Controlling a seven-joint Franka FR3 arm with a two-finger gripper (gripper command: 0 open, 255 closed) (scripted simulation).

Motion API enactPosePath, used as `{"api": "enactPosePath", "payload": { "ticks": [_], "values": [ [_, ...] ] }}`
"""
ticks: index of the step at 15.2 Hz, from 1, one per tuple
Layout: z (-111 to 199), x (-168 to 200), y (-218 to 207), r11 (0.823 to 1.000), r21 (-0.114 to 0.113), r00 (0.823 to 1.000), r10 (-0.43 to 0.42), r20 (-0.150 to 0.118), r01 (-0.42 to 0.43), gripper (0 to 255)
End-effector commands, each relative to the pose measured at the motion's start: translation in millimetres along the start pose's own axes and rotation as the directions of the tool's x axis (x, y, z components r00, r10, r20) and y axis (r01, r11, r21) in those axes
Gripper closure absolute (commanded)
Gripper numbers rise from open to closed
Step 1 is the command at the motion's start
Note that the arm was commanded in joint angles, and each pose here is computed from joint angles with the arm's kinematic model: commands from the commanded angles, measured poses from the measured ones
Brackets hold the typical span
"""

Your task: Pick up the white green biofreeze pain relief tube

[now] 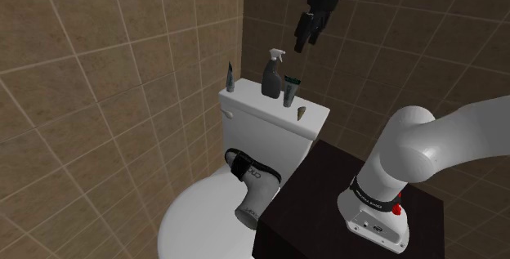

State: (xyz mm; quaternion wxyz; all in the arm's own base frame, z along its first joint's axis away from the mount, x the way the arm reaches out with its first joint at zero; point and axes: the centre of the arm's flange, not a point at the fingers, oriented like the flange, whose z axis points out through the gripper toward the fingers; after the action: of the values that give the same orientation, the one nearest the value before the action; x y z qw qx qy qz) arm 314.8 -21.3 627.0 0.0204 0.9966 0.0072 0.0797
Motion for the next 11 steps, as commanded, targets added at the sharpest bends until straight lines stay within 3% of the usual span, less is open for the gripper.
{"api": "enactPosePath", "payload": {
  "ticks": [1, 11],
  "values": [
    [0.0, 0.0, 0.0, 1.0, 0.0, 1.0, 0.0, 0.0, 0.0, 0],
    [93.8, 33.4, 87.2, 0.999, 0.022, 0.999, 0.028, -0.044, -0.027, 0]
  ]
}}
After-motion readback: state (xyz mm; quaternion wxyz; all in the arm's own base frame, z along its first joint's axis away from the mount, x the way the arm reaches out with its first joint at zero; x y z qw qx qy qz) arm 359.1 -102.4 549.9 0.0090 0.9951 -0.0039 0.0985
